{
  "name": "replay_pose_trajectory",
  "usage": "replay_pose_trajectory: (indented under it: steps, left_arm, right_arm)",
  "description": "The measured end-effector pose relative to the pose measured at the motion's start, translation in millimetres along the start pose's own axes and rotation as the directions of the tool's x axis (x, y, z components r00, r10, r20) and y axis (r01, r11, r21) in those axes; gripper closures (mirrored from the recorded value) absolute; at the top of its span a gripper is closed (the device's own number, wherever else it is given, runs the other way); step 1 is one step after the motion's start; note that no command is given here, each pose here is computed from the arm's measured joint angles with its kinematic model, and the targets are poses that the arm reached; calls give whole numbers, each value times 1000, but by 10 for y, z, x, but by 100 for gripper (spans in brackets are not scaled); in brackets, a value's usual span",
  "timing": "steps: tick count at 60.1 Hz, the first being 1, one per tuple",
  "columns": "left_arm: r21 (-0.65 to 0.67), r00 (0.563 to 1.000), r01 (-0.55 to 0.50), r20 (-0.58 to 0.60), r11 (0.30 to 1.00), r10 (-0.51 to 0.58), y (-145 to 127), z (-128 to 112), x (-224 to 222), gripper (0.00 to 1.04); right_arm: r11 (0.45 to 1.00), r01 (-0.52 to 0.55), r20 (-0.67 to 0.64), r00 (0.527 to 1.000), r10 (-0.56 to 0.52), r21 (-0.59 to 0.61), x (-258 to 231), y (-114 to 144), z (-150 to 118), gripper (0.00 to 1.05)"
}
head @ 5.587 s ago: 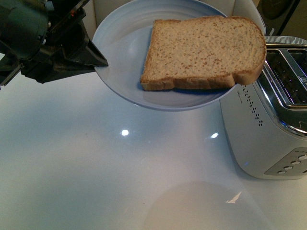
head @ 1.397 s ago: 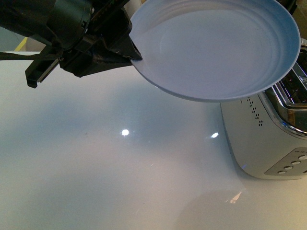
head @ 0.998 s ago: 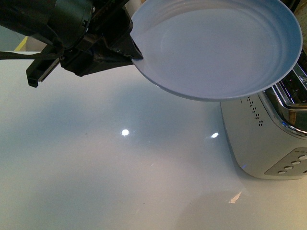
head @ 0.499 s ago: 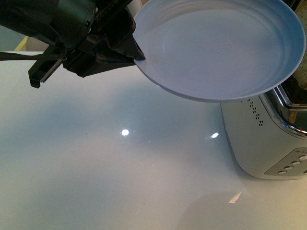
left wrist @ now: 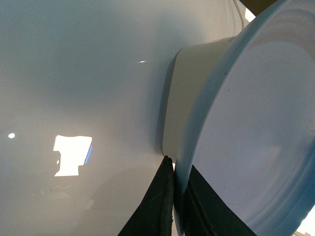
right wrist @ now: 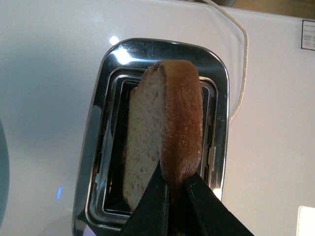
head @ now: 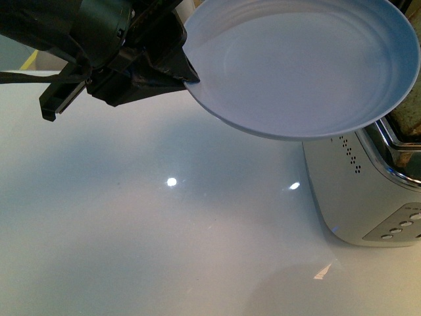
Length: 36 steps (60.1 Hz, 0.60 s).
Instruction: Left arm holds plate, right arm toasts bread
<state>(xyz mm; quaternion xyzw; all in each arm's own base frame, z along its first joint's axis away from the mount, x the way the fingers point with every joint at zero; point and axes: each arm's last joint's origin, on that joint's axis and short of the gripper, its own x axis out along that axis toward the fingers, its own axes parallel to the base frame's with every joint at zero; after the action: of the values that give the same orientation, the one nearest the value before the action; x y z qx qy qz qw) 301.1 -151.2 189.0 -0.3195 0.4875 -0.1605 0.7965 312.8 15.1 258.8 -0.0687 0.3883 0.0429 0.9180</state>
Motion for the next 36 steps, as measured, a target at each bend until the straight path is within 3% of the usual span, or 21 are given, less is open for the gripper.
replay_pose_trajectory:
  steps: [36]
  left_arm:
    - [4, 1000, 6, 0, 1000, -6, -15, -8, 5, 102]
  right_arm:
    - [998, -6, -34, 999, 4, -59, 115, 241, -178, 102]
